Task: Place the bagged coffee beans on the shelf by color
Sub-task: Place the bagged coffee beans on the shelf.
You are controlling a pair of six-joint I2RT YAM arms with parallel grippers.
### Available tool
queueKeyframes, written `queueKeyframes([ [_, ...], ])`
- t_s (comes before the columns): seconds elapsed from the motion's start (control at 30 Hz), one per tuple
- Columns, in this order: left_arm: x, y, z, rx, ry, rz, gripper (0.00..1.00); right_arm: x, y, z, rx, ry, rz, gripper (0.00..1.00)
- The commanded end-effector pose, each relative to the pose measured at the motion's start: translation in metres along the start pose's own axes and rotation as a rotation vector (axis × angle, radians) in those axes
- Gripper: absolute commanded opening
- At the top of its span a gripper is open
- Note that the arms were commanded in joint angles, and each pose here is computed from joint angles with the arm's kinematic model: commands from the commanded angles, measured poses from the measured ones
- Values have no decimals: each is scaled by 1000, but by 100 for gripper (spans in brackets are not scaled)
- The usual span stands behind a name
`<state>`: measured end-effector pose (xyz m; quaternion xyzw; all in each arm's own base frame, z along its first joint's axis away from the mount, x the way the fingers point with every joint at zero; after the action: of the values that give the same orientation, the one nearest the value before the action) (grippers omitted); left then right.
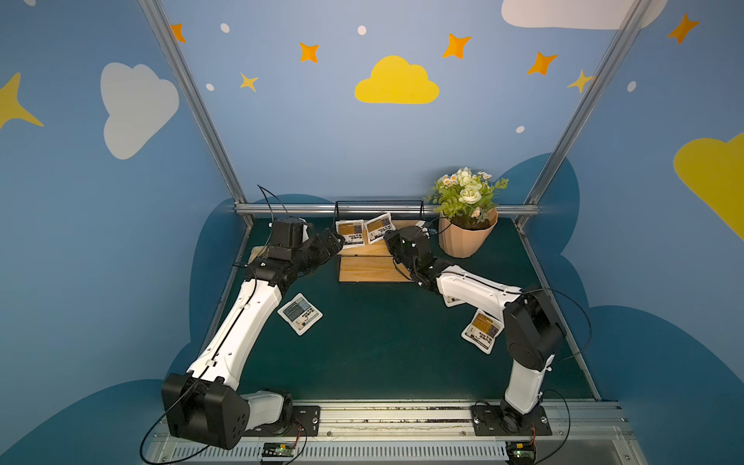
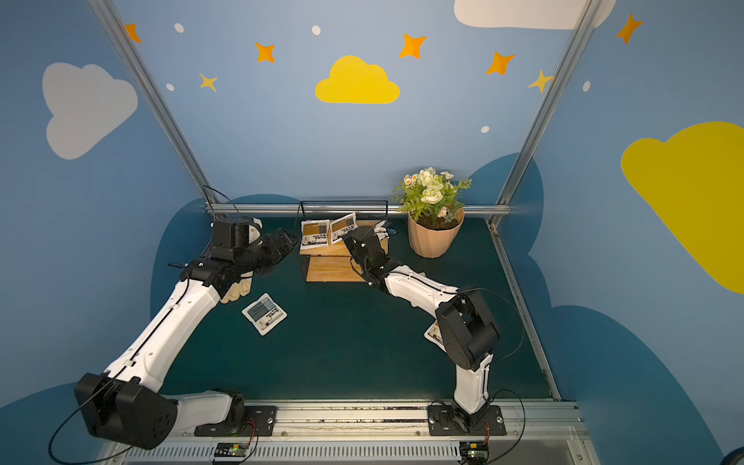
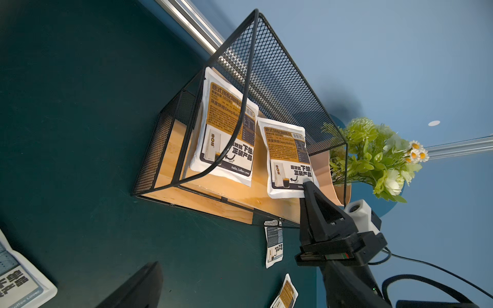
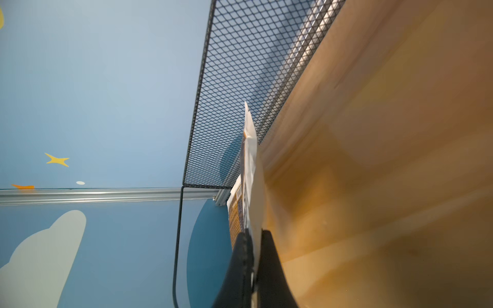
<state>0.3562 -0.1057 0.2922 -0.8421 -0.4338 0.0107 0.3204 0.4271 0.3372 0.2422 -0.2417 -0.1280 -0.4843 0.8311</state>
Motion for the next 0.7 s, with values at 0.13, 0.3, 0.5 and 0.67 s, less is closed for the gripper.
queueKeyframes([
  [0.13,-1,-5,0,-26,15,12,100,-2,10,-5,-32,24,-27,0],
  [0.3,-2,-5,-1,-35,14,18,100,-8,16,-13,-56,37,-12,0],
  [0.5,-2,-5,1,-35,12,18,100,-14,18,-16,-69,45,1,0],
  [0.67,-3,-6,0,-42,10,20,100,-16,14,-17,-85,35,6,14],
])
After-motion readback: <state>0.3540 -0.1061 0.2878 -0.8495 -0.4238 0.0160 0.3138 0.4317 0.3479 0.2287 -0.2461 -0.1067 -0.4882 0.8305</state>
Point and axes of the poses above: each gripper's point midway between its finger pads, its own y axis out along the fingers, its own z axis along the line the jaws close on, x = y × z, the point moved 3 cm from there along -y, back along the fingers, and after that the axes turned 13 degrees about -y, right-handed, at the moved point
